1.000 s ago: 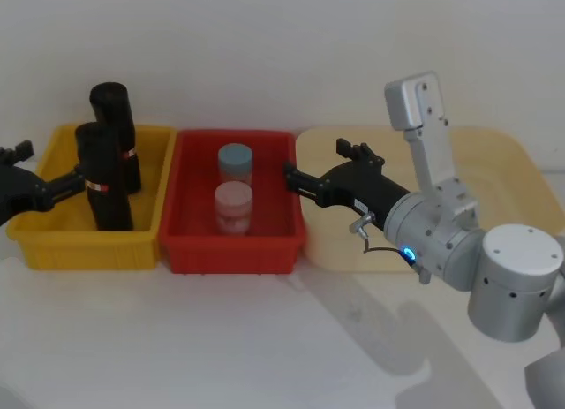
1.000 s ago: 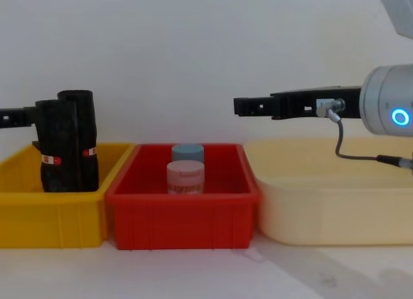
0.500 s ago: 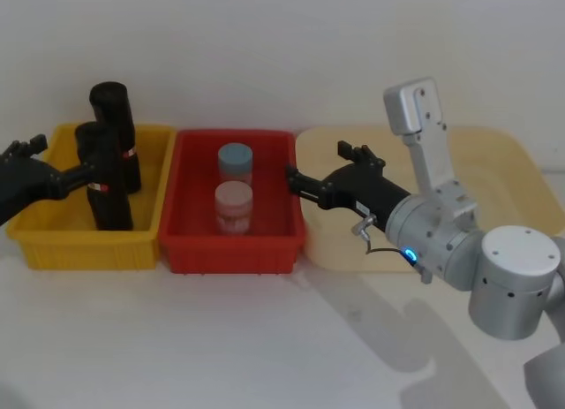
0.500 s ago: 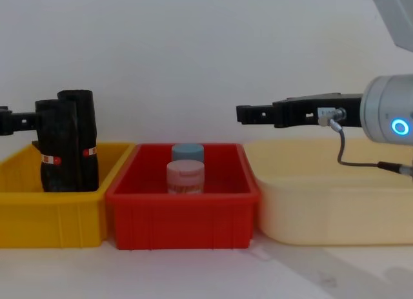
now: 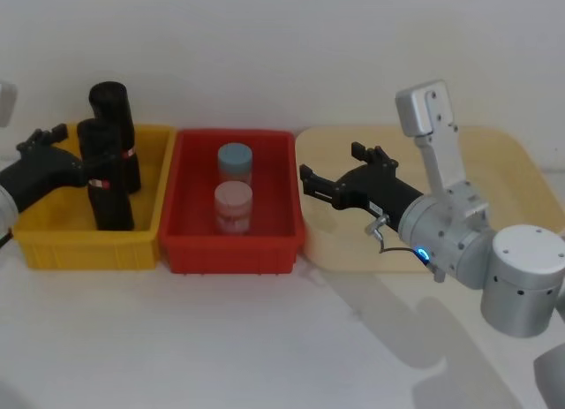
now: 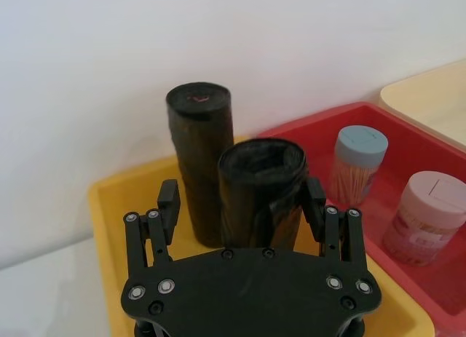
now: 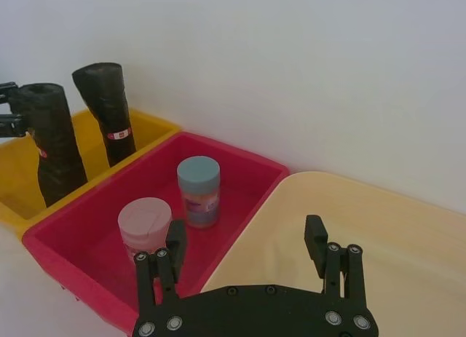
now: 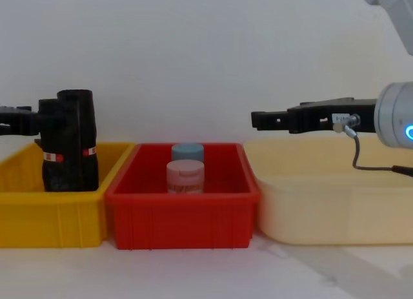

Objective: Pick up the garbage bag with the one hand and transfer it to the other hand.

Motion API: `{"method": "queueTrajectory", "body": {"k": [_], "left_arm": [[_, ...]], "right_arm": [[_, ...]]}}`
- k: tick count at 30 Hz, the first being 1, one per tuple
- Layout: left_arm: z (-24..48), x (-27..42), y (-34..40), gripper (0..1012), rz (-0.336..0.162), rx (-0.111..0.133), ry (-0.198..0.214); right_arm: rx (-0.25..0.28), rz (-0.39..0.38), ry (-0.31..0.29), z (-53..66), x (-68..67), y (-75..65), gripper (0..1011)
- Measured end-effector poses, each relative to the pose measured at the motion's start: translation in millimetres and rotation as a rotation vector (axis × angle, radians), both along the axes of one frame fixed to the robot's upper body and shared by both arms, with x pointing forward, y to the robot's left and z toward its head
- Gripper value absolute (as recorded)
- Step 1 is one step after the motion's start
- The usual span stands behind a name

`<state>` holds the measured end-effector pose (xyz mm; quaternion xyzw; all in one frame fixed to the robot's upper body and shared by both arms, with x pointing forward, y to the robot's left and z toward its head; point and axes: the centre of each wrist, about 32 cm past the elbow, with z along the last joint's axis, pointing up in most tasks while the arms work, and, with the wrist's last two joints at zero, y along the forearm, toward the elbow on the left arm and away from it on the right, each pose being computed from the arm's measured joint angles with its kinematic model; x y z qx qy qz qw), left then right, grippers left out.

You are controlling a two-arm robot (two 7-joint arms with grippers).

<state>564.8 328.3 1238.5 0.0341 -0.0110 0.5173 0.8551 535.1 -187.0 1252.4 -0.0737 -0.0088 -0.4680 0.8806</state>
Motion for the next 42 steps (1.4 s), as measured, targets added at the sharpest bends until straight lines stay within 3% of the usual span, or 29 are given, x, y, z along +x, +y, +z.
{"method": "queueTrajectory", "body": {"k": [7,19,26,35,42], "left_arm": [[0.4,11.8,-7.2,1002,-0.038,0.006,-0.003],[1.6,21.5,-13.5,985,-0.072,0.011,-0.004],[1.9,24.1,-15.4,840,-0.082,0.013,-0.005],[2.4,26.2,-16.8,546,-0.088,0.014,-0.005],[2.5,26.8,-17.2,472,-0.091,0.015,-0.005]], "right_arm": [[0.001,0.002,0.003,-2.4,3.1,-3.0,1000],[0.013,0.020,0.008,-5.2,7.0,-6.9,1000],[0.019,0.047,0.014,-5.5,9.1,-5.6,1000],[0.014,0.094,0.035,-3.2,16.2,1.6,1000],[0.008,0.133,0.062,-0.4,25.7,12.1,1000]]}}
